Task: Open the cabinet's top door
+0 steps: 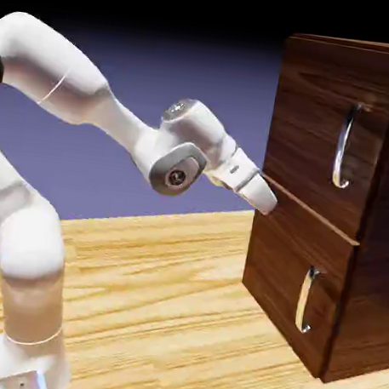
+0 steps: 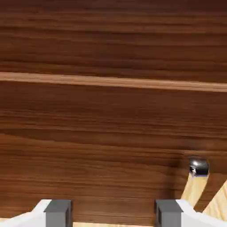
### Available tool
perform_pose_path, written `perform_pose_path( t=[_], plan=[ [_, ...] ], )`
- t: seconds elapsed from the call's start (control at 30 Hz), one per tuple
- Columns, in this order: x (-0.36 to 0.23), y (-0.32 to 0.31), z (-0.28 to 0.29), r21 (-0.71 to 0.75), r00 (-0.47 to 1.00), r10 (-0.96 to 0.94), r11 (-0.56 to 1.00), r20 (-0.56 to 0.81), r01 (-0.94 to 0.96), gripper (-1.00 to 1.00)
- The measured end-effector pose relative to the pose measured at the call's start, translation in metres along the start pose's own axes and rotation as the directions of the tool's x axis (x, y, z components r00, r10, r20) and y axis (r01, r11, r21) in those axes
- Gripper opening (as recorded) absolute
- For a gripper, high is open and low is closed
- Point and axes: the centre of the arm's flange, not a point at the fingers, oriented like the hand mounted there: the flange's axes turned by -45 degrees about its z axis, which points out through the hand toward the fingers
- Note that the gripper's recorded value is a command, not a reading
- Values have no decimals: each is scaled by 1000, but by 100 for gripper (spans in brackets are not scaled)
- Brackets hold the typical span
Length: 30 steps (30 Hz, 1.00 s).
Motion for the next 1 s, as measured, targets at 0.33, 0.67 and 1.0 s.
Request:
perform_pose_path(
  t=[0.33,0.67,1.0],
  plan=[
    [37,-15,-34,3,992,-32,999,-124,33,0],
    [59,-17,-64,-5,967,-45,999,-251,45,0],
    [70,-3,-82,-14,926,-39,999,-376,37,0]
  ],
)
